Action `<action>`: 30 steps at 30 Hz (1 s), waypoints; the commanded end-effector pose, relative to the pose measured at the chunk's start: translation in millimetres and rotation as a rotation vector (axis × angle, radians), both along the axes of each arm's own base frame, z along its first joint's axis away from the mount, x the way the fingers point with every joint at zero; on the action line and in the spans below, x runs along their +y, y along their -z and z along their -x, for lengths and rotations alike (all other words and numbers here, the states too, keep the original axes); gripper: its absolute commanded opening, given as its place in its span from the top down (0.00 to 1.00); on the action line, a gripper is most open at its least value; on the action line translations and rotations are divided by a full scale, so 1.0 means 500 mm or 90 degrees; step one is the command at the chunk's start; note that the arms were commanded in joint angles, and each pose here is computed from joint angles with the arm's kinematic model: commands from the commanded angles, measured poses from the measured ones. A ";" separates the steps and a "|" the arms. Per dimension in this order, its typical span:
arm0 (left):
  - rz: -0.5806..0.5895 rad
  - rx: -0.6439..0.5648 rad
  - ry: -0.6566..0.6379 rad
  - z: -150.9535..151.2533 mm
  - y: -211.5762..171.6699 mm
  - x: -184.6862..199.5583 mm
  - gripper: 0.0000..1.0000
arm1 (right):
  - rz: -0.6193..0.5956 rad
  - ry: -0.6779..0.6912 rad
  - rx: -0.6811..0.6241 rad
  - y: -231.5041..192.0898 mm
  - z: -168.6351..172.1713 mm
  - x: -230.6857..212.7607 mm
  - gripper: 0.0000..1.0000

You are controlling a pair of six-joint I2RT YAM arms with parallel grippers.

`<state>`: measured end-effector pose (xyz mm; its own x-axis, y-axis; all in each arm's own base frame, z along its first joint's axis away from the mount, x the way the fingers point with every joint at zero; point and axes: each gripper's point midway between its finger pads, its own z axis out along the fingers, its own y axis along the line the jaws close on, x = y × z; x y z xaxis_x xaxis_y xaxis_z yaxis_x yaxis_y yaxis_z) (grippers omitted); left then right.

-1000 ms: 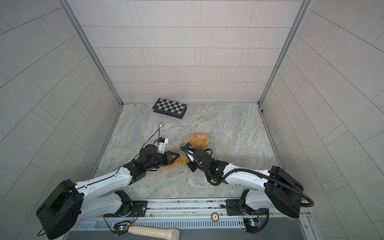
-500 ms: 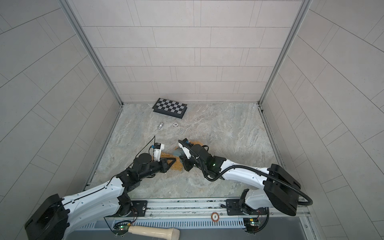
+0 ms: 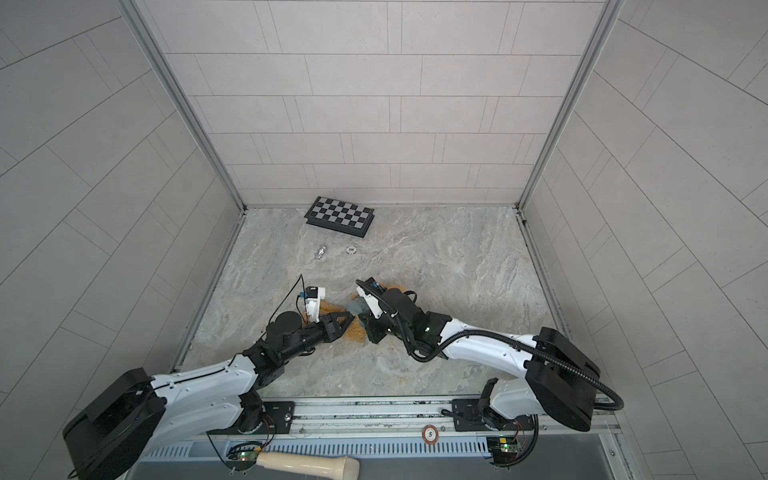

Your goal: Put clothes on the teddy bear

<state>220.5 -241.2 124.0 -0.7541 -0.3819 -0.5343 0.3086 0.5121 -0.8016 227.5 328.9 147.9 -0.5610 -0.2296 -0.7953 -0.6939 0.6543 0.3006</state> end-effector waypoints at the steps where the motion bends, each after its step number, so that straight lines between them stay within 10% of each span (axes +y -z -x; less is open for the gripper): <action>1: 0.049 -0.044 0.022 0.005 -0.052 -0.015 0.60 | -0.035 -0.013 -0.013 -0.034 0.001 0.017 1.00; 10: 0.024 -0.052 0.042 0.018 -0.051 -0.026 0.60 | -0.051 -0.024 -0.020 -0.044 0.002 0.020 1.00; 16: 0.006 -0.020 0.015 0.009 -0.019 -0.017 0.84 | -0.065 -0.022 -0.021 -0.053 0.005 0.016 1.00; 30: -0.003 -0.039 -0.008 -0.018 -0.044 -0.022 0.68 | -0.069 -0.060 -0.022 -0.053 0.019 0.028 1.00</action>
<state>220.3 -246.2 131.8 -0.7382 -0.3669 -0.5661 0.3326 0.5322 -0.7786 228.1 331.3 154.1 -0.5550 -0.2127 -0.8042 -0.7080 0.6282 0.3225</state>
